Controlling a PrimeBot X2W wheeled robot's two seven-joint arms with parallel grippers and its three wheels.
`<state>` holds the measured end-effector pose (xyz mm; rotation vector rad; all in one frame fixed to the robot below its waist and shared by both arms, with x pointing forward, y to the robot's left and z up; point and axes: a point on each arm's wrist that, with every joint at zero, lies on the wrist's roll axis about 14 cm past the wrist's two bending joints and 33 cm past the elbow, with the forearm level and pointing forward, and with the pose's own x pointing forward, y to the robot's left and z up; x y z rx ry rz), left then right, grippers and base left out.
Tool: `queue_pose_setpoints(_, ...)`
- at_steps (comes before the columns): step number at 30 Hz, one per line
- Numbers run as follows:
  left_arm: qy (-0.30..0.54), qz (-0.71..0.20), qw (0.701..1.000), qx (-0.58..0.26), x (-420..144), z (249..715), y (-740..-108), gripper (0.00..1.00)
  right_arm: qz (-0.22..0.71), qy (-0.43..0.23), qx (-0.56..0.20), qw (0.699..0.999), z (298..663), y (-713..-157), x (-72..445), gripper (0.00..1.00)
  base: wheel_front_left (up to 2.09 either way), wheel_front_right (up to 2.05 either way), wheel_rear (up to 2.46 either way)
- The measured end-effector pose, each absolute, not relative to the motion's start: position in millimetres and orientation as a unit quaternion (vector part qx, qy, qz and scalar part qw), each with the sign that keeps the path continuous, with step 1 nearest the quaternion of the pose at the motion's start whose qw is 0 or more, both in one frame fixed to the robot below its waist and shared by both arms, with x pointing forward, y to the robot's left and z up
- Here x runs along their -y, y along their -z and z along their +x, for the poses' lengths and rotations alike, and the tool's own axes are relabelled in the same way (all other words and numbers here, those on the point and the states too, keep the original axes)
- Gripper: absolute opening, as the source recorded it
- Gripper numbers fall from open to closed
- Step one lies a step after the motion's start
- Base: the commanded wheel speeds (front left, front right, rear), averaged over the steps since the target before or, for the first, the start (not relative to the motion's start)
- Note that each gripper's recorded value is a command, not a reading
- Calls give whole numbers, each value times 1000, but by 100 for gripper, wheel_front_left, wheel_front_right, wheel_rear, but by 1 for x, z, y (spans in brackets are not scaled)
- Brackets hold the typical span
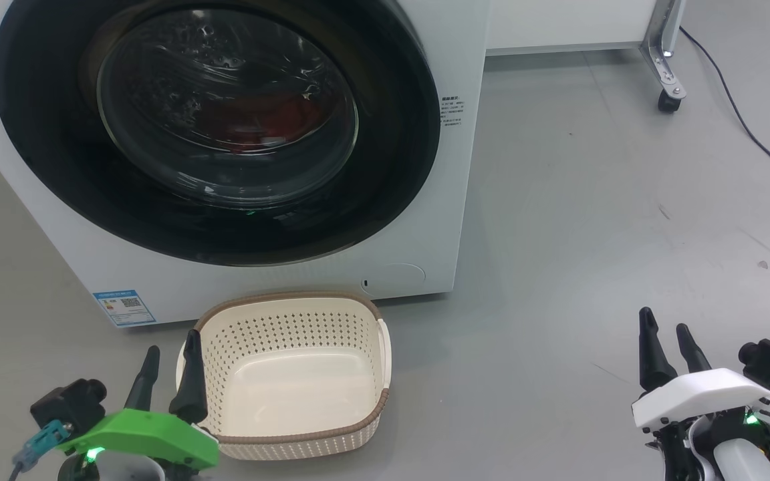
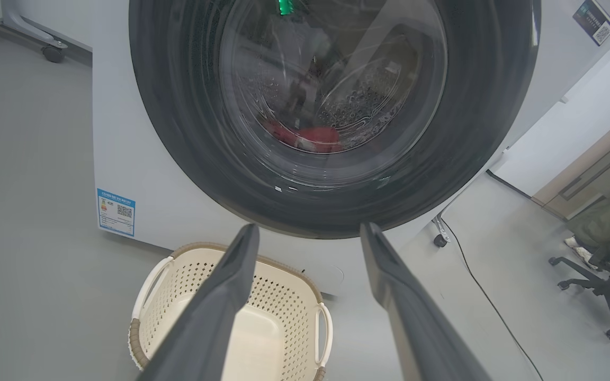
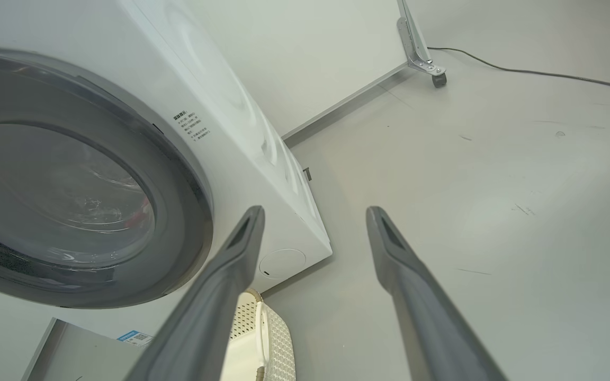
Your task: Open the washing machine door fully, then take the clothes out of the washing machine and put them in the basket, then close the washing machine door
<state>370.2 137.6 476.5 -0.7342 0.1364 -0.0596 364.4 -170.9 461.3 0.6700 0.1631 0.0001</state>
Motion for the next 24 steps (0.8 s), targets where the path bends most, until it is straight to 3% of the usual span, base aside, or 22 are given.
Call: queue_pose_setpoints(24, 72, -208, 975, -37, -110, 365, -484, 100, 166, -62, -62, 982, 360, -464, 136, 100, 0, 0, 0)
